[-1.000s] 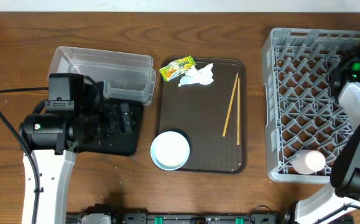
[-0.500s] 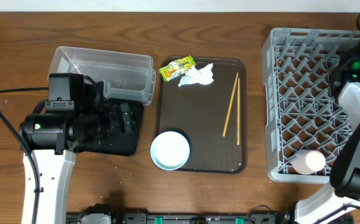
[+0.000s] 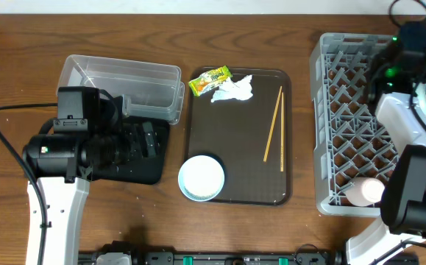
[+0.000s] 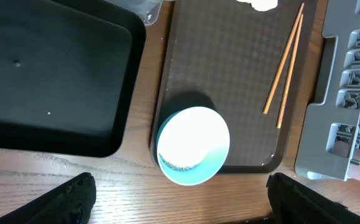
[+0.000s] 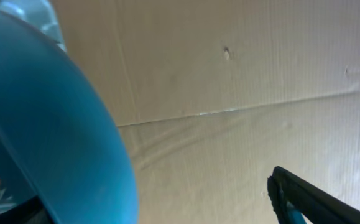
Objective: Sort waste into correct bins and load items into the dishwasher rack
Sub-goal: 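Place the teal plate upright in the dish rack with the right gripper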
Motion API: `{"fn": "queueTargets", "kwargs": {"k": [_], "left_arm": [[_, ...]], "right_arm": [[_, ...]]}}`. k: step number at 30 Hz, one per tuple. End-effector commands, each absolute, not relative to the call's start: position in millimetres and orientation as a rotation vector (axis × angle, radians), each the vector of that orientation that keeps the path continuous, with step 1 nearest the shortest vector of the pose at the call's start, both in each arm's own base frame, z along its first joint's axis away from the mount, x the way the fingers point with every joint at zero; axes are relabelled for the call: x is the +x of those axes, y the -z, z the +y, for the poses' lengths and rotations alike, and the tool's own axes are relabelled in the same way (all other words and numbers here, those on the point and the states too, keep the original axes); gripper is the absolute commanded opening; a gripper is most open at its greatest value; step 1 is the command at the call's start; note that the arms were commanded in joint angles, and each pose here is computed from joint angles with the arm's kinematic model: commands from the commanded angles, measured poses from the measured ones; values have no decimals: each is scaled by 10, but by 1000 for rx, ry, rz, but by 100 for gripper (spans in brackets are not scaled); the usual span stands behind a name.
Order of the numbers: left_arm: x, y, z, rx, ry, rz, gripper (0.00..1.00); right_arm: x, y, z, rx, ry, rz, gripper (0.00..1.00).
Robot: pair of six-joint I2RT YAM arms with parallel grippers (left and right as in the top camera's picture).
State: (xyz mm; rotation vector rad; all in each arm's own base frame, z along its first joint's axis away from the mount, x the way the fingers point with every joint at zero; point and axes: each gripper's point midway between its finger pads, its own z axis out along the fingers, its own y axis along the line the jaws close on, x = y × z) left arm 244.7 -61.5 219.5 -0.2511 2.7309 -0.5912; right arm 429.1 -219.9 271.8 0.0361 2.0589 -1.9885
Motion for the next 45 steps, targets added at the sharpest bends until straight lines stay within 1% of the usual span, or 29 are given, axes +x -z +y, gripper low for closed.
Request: {"fn": "queueTargets", "kwargs": {"k": [1,5,11,13,15,18,21,23,26,30,33,36,40,45], "left_arm": [[2460,-2239,-597,-225,569,2718,90],[2460,-2239,-597,-225,569,2718,90],[2460,-2239,-597,-225,569,2718,90],[2460,-2239,-597,-225,569,2718,90],[2460,-2239,-597,-225,569,2718,90],[2460,-2239,-597,-225,568,2718,90],[2460,-2239,-597,-225,569,2718,90],[2460,-2239,-597,-225,568,2718,90],[2460,-2239,-597,-226,569,2718,90],[2460,-2240,-597,-225,569,2718,90],[2460,-2239,-597,-226,569,2718,90],[2460,-2239,-597,-226,569,2718,90],[2460,-2239,-597,-225,569,2718,90],[2460,-2239,-597,-226,569,2718,90]], "right_arm": [[4221,-2821,-2131,50,1986,2068,90],[4153,-2617,-2167,-8,2001,2162,89],[4052,-2599,-2272,101,2000,2159,90],[4010,-2598,-2342,135,2002,2159,93],[3966,-2596,-2424,157,2009,2165,93],[3911,-2580,-2554,204,1997,2164,99],[3875,-2445,-2643,158,1973,2225,99],[3899,-2293,-2641,79,1920,2285,98],[3955,-2036,-2563,-54,1803,2379,99],[4063,-1848,-2431,-118,1653,2414,99],[4143,-1850,-2346,-70,1581,2377,99],[4240,-1857,-2200,-97,1494,2358,99],[4398,-1867,-1855,-206,1351,2339,99],[4544,-2047,-1359,-174,1188,2246,99]]}}
